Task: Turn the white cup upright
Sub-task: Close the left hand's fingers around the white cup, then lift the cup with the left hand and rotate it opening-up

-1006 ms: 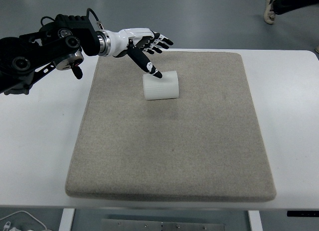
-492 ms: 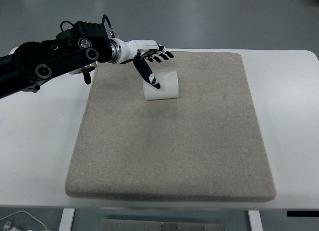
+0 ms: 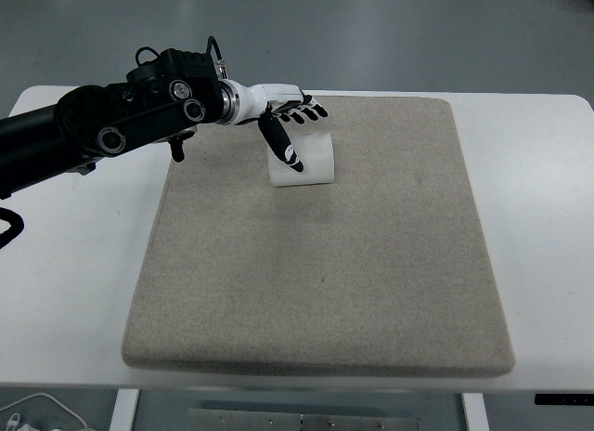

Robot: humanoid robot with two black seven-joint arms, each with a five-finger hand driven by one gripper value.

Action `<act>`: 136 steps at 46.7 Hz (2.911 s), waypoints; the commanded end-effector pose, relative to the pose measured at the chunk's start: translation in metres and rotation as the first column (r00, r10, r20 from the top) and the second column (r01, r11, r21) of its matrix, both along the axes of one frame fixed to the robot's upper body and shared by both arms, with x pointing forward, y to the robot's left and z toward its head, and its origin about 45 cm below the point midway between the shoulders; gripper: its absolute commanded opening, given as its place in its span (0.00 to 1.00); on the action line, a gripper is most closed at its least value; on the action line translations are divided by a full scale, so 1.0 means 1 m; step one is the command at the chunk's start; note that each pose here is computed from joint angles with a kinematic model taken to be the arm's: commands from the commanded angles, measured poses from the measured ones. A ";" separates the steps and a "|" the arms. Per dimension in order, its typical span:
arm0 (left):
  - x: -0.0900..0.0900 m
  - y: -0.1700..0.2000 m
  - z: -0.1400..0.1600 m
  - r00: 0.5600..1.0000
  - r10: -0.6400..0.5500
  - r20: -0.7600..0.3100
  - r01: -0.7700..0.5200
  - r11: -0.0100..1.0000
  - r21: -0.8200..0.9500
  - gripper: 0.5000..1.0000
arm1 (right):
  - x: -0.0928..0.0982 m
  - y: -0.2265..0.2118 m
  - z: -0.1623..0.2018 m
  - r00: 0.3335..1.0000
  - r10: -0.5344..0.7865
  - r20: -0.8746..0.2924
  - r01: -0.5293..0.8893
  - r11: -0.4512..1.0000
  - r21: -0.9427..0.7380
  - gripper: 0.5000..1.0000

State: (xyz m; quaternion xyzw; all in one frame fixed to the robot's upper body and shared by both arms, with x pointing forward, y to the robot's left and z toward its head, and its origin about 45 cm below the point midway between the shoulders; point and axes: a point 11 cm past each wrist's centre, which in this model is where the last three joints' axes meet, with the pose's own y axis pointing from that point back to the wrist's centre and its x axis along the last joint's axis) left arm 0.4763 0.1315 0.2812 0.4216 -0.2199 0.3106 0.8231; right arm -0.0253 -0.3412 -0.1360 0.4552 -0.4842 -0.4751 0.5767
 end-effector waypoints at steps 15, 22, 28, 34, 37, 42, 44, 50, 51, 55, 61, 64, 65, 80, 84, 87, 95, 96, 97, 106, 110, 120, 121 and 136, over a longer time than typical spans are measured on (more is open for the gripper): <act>-0.005 -0.013 -0.019 0.999 -0.028 -0.018 0.028 0.999 0.042 0.97 | 0.000 0.000 0.000 1.000 0.000 0.000 0.000 1.000 0.001 0.86; -0.008 -0.019 -0.027 0.999 -0.040 -0.027 0.042 0.998 0.049 0.97 | 0.000 0.000 0.000 1.000 0.000 0.000 0.000 1.000 0.001 0.86; -0.010 -0.021 -0.030 0.999 -0.042 -0.033 0.044 0.998 0.047 0.94 | 0.000 0.000 0.000 1.000 0.000 0.000 0.000 1.000 0.001 0.86; -0.009 -0.021 -0.030 0.999 -0.043 -0.031 0.045 0.998 0.048 0.77 | 0.000 0.000 0.000 1.000 0.000 0.000 0.000 1.000 0.001 0.86; -0.009 -0.020 -0.031 0.999 -0.046 -0.028 0.047 0.997 0.055 0.62 | 0.000 0.000 0.000 1.000 0.000 0.000 0.000 1.000 -0.001 0.86; -0.008 -0.018 -0.031 0.998 -0.059 -0.004 0.059 0.994 0.087 0.38 | 0.000 0.000 0.000 1.000 0.000 0.000 0.000 1.000 0.001 0.86; -0.008 -0.018 -0.031 0.998 -0.062 -0.002 0.062 0.994 0.088 0.30 | 0.000 0.000 0.000 1.000 0.000 0.000 0.000 1.000 0.001 0.86; -0.007 -0.020 -0.028 0.998 -0.060 0.004 0.060 0.996 0.070 0.05 | 0.000 0.000 0.000 1.000 0.000 0.000 0.000 1.000 0.001 0.86; -0.007 -0.020 -0.027 0.998 -0.058 -0.001 0.058 0.996 0.063 0.02 | 0.000 0.000 0.000 1.000 0.000 0.000 0.000 1.000 0.001 0.86; -0.005 -0.021 -0.023 0.999 -0.049 0.001 0.049 0.998 0.041 0.00 | 0.000 0.000 0.000 1.000 0.000 0.000 0.000 1.000 0.001 0.86; 0.000 -0.018 -0.010 1.000 -0.029 0.011 0.030 1.000 -0.010 0.00 | 0.000 0.000 0.000 1.000 0.000 0.000 0.000 1.000 0.001 0.86; 0.004 -0.015 -0.003 1.000 -0.012 0.016 0.013 0.999 -0.035 0.00 | 0.000 0.000 0.000 1.000 0.000 0.000 0.000 1.000 0.001 0.86; 0.005 -0.014 0.000 1.000 -0.005 0.017 0.006 0.999 -0.044 0.00 | 0.000 0.000 0.000 1.000 0.000 0.000 0.000 1.000 0.001 0.86; 0.016 -0.005 0.023 0.997 0.050 -0.055 -0.064 0.951 -0.302 0.00 | 0.000 0.000 0.000 1.000 0.000 0.000 0.000 1.000 0.001 0.86; 0.015 0.002 0.016 0.992 0.065 -0.105 -0.101 0.921 -0.377 0.00 | 0.000 0.000 0.000 1.000 0.000 0.000 0.000 1.000 0.001 0.86; 0.017 0.005 0.019 0.990 0.079 -0.116 -0.122 0.894 -0.430 0.00 | 0.000 0.000 0.000 1.000 0.000 0.000 0.000 1.000 0.001 0.86; 0.019 0.017 0.018 0.986 0.085 -0.146 -0.155 0.801 -0.579 0.00 | 0.000 0.000 0.000 1.000 0.000 0.000 0.000 1.000 0.001 0.86; 0.018 0.018 0.017 0.985 0.082 -0.150 -0.156 0.788 -0.596 0.00 | 0.000 0.000 0.000 1.000 0.000 0.000 0.000 1.000 0.001 0.86; 0.018 0.019 0.017 0.985 0.082 -0.150 -0.158 0.775 -0.612 0.00 | 0.000 0.000 0.000 1.000 0.000 0.000 0.000 1.000 -0.001 0.86; 0.013 0.028 0.013 0.989 0.064 -0.132 -0.141 0.670 -0.729 0.00 | 0.000 0.000 0.000 1.000 0.000 0.000 0.000 1.000 0.001 0.86; 0.011 0.033 0.009 0.990 0.061 -0.130 -0.140 0.617 -0.774 0.00 | 0.000 0.000 0.000 1.000 0.000 0.000 0.000 1.000 0.001 0.86; 0.004 0.044 0.002 0.992 0.065 -0.104 -0.123 0.506 -0.854 0.00 | 0.000 0.000 0.000 1.000 0.000 0.000 0.000 1.000 0.001 0.86; 0.003 0.046 0.001 0.993 0.065 -0.102 -0.121 0.497 -0.859 0.00 | 0.000 0.000 0.000 1.000 0.000 0.000 0.000 1.000 0.001 0.86; -0.007 0.062 -0.017 0.992 0.093 -0.081 -0.108 0.352 -0.930 0.00 | 0.000 0.000 0.000 1.000 -0.002 0.000 0.002 1.000 -0.001 0.86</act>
